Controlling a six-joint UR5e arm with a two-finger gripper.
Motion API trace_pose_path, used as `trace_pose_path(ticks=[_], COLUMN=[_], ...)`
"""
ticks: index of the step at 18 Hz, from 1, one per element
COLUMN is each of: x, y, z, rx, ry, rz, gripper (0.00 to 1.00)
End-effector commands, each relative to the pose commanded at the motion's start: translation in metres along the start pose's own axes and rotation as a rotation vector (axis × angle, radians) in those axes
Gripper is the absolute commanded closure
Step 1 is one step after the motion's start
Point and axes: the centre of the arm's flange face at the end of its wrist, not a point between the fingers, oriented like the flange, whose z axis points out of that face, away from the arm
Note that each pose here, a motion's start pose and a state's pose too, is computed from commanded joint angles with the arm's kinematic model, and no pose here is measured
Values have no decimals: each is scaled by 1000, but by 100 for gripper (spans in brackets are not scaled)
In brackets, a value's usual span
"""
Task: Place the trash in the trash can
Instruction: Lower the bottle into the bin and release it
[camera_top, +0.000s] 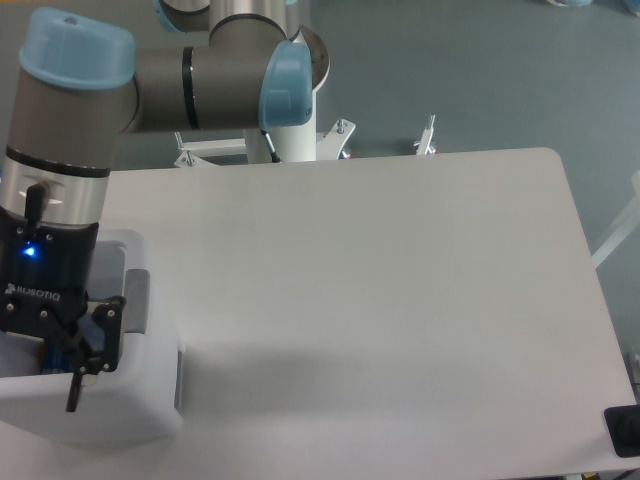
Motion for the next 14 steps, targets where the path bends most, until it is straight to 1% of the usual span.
trace_pose_path(ticks=[1, 2, 3, 4, 5, 7, 11, 12, 14], x=[-11, -30, -42, -55, -68, -101, -147, -154, -165], y=[-1, -2, 0, 2, 5, 15, 48, 55, 63], z=[-7, -14, -23, -32, -41, -54, -90, -101, -115], rx=[-5, -32, -82, -139, -195, -329, -547, -568, -579], ry=[-95, -208, -292, -342, -361, -354, -289, -278, -280], rz=[66, 129, 185, 223, 250, 314, 547, 576, 575], gripper=[0, 0, 0, 0, 0, 0, 0, 0, 0])
